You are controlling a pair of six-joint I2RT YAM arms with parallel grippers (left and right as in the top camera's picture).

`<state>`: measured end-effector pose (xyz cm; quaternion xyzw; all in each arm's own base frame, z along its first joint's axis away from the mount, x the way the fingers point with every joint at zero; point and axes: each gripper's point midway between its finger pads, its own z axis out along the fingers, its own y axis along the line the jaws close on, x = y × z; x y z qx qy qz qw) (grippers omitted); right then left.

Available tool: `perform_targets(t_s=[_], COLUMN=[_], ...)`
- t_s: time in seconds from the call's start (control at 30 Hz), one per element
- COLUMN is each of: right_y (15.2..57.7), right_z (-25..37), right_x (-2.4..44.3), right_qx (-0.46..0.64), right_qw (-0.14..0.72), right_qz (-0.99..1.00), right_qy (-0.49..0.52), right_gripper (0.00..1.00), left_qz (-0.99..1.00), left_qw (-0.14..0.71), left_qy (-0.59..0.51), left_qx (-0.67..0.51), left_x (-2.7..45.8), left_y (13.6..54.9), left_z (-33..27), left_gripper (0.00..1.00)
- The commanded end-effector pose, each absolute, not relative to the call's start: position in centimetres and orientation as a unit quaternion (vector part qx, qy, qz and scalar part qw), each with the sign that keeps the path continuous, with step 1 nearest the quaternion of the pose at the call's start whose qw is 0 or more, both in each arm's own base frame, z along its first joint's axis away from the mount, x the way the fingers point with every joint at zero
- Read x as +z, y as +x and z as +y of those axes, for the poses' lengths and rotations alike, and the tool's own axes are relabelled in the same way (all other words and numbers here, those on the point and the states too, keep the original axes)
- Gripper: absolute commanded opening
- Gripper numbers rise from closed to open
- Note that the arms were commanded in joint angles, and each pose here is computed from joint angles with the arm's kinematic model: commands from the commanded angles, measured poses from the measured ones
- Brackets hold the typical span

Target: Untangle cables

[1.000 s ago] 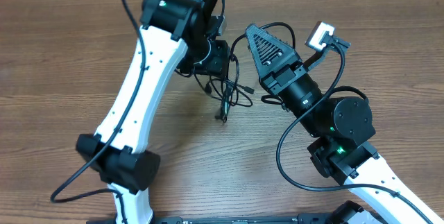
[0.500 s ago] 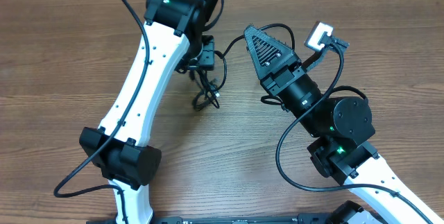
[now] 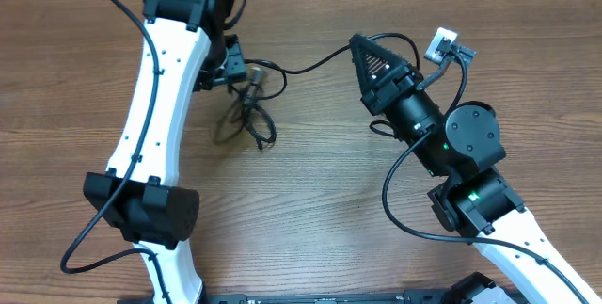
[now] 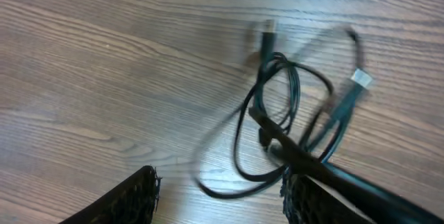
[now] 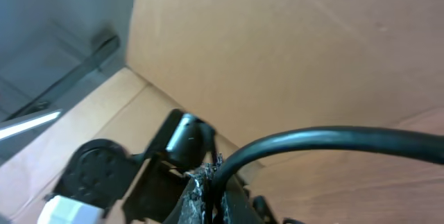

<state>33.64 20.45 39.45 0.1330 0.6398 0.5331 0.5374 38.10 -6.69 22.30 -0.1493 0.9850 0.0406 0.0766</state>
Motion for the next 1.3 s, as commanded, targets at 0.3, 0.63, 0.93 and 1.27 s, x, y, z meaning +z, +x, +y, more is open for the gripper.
perform_targets(t_s=[0.3, 0.63, 0.93, 1.27], right_y=[34.3, 31.4, 31.5, 33.0], right_z=[18.1, 21.1, 20.5, 18.3], right_x=[39.1, 42.2, 43.3, 43.9], right_qx=[0.505, 0.583, 0.584, 0.623], right_qw=[0.549, 0.528, 0.547, 0.516], right_qz=[0.648, 0.616, 0.597, 0.56], right_qy=[0.151, 0.048, 0.056, 0.182], right_gripper=[0.04, 0.04, 0.04, 0.04], left_qz=[0.982, 0.985, 0.988, 0.982], left_qw=[0.074, 0.059, 0.024, 0.018], left_qy=[-0.169, -0.161, 0.016, 0.068], left_qx=[0.049, 0.003, -0.153, -0.175], left_x=[22.0, 21.8, 22.6, 22.1], left_y=[38.2, 38.0, 36.8, 36.1], left_z=[-6.0, -7.7, -13.4, -16.0], left_gripper=[0.61, 0.63, 0.64, 0.64])
